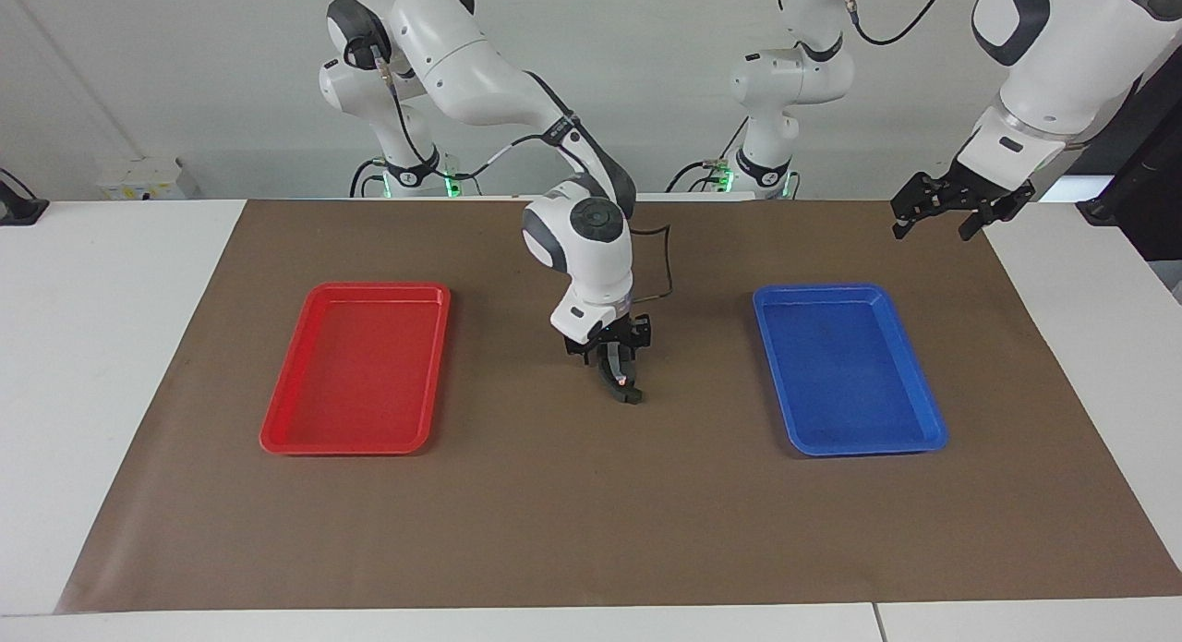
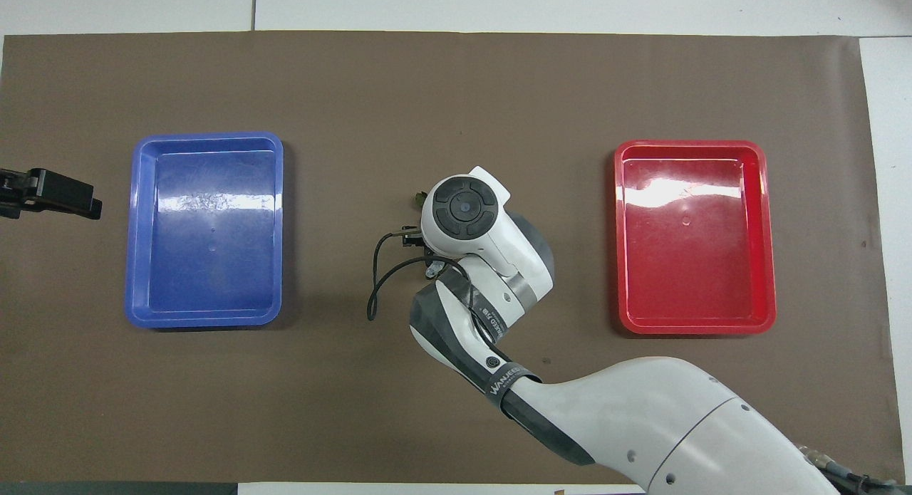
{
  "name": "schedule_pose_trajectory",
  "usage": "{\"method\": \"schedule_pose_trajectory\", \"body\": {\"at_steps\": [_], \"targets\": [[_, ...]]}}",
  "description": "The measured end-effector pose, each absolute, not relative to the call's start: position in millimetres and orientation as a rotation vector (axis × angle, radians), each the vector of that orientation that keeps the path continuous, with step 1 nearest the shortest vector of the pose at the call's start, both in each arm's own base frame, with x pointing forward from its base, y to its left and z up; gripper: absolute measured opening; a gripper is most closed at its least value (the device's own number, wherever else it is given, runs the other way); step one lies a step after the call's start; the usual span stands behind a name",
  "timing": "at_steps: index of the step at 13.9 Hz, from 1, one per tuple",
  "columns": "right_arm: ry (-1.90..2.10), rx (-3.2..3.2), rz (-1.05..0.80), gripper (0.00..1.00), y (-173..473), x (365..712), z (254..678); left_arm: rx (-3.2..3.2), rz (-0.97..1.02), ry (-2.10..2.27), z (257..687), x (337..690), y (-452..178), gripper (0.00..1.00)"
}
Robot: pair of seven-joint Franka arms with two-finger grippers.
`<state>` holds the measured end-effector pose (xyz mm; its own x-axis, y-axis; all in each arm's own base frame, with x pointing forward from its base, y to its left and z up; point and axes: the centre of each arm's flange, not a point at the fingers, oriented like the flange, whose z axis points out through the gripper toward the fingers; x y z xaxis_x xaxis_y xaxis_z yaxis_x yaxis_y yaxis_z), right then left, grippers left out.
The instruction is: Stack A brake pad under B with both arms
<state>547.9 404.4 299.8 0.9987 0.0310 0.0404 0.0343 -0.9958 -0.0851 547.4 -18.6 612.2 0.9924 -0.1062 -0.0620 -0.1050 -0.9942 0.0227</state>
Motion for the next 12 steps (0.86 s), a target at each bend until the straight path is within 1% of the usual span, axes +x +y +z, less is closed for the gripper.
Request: {"method": "schedule_pose_trajectory", "body": {"at_steps": [1, 3, 5, 7, 9, 12], "targets": [[-0.042, -3.054, -0.073, 1.0, 401.4, 551.2, 305.5, 3.116, -0.099, -0.165, 612.2, 547.4, -18.6, 1.0], [0.013, -3.052, -0.136, 1.0, 378.8, 567.9, 337.8, 3.116, -0.099, -0.165, 612.2, 547.4, -18.6, 1.0], [0.127, -3.061, -0.23, 1.0, 321.0, 597.1, 387.8, 3.116, -0.099, -0.165, 612.2, 547.4, -18.6, 1.0], [0.213, -3.081, -0.289, 1.0, 243.7, 620.5, 435.5, 3.116, -0.099, -0.165, 612.2, 547.4, -18.6, 1.0], [0.221, -3.114, -0.299, 1.0, 174.5, 629.3, 470.4, 3.116, -0.099, -0.165, 612.2, 547.4, -18.6, 1.0], [0.234, -3.158, -0.275, 1.0, 100.6, 624.4, 509.1, 3.116, -0.099, -0.165, 612.2, 547.4, -18.6, 1.0]]}}
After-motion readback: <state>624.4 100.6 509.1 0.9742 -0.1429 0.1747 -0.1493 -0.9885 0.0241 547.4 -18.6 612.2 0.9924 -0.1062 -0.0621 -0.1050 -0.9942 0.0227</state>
